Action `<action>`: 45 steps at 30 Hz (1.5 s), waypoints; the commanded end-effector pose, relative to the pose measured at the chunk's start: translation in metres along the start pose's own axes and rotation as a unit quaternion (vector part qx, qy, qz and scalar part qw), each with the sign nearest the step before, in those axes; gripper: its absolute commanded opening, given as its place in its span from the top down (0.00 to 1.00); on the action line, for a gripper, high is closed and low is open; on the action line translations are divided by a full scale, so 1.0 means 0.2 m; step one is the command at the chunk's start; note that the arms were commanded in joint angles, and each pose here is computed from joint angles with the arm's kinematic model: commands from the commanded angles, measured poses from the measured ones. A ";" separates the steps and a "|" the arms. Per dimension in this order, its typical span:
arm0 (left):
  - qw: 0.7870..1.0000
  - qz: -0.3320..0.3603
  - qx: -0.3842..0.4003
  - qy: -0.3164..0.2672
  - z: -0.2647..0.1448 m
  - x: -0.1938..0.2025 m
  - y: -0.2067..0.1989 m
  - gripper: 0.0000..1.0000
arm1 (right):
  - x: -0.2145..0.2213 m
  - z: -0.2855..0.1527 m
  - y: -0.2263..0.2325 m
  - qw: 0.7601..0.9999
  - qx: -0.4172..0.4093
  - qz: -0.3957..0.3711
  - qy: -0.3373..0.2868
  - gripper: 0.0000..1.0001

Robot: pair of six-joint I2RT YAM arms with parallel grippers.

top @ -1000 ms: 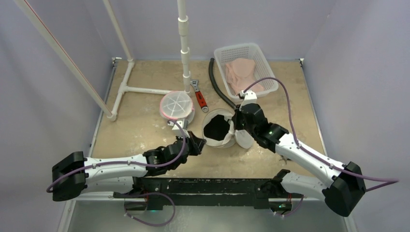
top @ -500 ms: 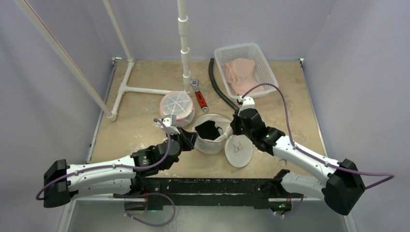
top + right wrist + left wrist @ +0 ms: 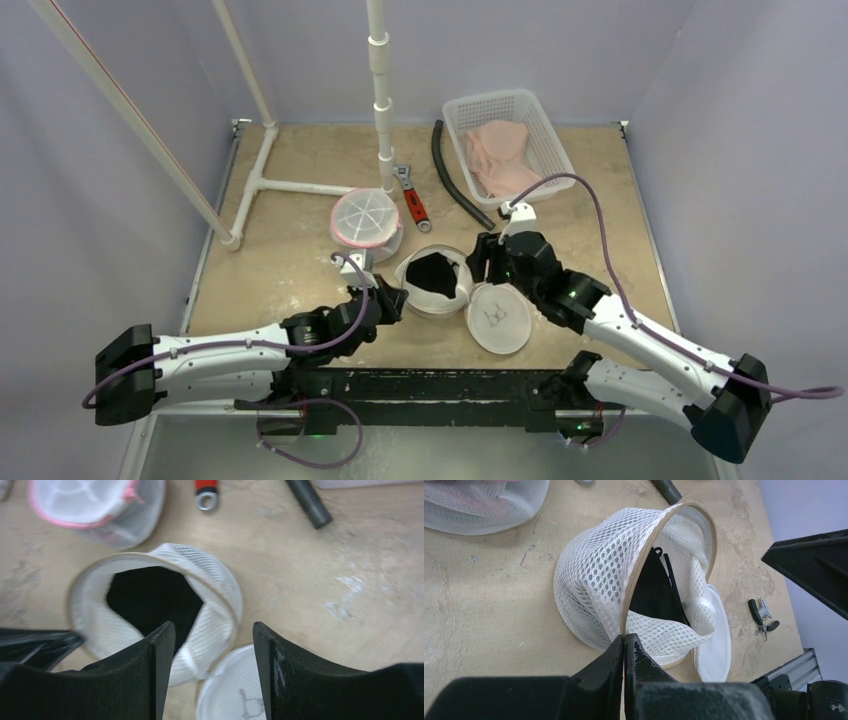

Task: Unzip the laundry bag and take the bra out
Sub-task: Pick up the bra from the laundry bag.

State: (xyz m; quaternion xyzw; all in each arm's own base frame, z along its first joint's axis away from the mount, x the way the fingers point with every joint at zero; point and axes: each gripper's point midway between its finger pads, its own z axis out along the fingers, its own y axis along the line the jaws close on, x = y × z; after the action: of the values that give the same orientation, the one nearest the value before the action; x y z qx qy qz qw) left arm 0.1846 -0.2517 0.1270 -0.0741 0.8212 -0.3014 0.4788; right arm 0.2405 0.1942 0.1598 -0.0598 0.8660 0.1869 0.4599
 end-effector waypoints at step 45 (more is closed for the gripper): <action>0.999 -0.023 -0.009 0.022 -0.02 0.09 0.08 1.00 | 0.31 0.48 0.42 0.997 -0.013 -0.067 0.025 0.31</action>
State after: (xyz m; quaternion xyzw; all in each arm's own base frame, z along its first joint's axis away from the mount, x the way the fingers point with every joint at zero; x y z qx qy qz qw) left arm 0.1763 -0.2359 0.1011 -0.0809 0.8410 -0.2778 0.4572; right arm 0.2450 0.3158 0.0799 -0.1601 0.8716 0.1708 0.4308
